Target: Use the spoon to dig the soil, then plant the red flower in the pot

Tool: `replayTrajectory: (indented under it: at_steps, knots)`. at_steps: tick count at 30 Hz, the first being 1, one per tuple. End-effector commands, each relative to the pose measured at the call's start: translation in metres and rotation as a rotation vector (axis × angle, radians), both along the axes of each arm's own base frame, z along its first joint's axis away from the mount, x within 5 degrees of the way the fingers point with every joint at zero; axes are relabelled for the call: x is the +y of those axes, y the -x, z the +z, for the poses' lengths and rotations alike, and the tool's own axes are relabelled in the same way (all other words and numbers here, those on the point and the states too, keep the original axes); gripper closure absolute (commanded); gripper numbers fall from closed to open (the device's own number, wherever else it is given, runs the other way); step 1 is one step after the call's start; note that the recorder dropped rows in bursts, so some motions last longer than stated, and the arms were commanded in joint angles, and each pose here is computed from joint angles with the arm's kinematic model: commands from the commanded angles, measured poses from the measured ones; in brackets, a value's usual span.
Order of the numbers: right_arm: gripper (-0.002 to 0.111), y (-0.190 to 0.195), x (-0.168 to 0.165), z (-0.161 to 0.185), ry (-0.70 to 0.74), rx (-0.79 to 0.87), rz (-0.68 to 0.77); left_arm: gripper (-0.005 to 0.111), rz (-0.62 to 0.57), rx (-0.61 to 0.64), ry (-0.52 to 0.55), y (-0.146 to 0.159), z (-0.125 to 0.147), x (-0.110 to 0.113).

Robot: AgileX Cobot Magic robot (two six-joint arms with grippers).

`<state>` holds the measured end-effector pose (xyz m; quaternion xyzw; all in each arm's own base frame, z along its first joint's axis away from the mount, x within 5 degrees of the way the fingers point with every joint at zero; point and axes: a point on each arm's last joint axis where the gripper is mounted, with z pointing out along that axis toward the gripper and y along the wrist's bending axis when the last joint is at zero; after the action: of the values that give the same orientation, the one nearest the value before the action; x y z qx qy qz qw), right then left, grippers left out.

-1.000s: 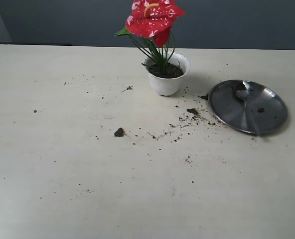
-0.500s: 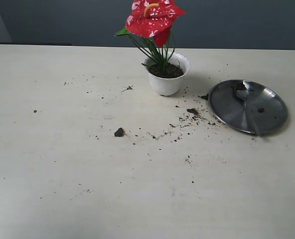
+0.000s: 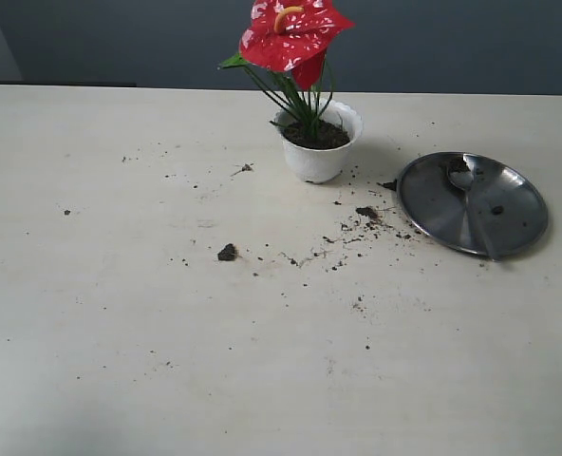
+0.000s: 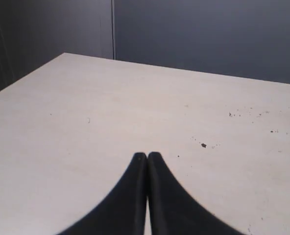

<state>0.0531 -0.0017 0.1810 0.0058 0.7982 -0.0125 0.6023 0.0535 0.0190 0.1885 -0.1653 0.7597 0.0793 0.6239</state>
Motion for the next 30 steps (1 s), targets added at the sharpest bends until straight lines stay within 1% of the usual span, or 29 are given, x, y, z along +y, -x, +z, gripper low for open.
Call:
replayTrajectory:
  at_steps: [1,9,17,26,30]
  knots:
    - [0.108,0.0001,-0.0003,-0.0002,0.0,-0.006,-0.006,0.106,0.005,0.012,0.02,0.002,-0.0036,-0.0008]
    - [0.108,0.0001,-0.0003,-0.0002,0.0,-0.006,-0.006,0.106,0.003,0.001,0.045,0.0022,-0.0037,-0.0016]
    - [0.108,0.0001,-0.0003,-0.0002,0.0,-0.006,-0.006,0.106,0.0,0.02,-0.006,0.0025,-0.0037,-0.0008]
    - [0.108,0.0001,-0.0003,-0.0002,0.0,-0.006,-0.006,0.106,-0.005,0.031,-0.025,0.0026,-0.0041,-0.0009]
    - [0.108,0.0001,-0.0003,-0.0002,0.0,-0.006,-0.006,0.106,-0.015,0.061,-0.063,0.0029,-0.0054,-0.0009]
